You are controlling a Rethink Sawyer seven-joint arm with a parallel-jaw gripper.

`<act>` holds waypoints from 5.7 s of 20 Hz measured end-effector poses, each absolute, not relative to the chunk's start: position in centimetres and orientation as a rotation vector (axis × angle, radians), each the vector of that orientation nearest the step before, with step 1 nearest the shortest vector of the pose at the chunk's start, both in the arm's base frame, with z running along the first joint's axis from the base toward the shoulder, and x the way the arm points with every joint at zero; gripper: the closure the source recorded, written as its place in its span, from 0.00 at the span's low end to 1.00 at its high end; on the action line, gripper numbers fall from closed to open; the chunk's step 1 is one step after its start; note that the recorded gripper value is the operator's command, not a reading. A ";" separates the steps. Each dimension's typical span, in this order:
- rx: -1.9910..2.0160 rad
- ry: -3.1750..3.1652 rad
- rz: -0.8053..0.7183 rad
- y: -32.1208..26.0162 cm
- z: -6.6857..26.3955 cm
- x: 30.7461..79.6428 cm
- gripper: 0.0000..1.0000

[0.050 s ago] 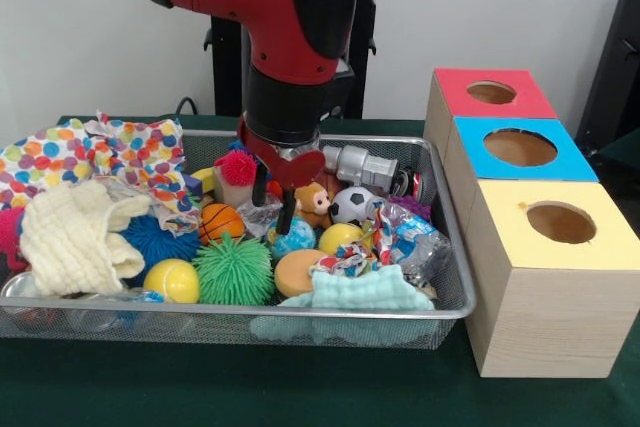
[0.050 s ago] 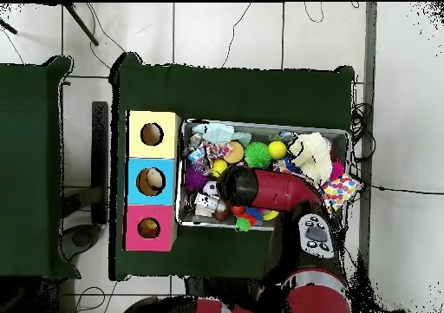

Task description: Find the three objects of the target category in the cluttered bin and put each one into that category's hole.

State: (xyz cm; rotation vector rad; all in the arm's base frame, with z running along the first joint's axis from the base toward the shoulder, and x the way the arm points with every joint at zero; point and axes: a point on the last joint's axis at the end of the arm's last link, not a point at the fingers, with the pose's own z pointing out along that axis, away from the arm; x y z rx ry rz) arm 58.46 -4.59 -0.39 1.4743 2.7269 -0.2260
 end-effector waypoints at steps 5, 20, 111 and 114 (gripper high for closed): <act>1.497 2.737 -0.223 -4.5 -0.3 57.0 0.00; 1.473 2.807 -0.238 -2.6 -0.5 52.1 0.00; 1.324 2.833 -0.234 0.6 -4.7 53.9 1.00; 1.324 2.833 -0.235 0.6 -4.7 53.9 1.00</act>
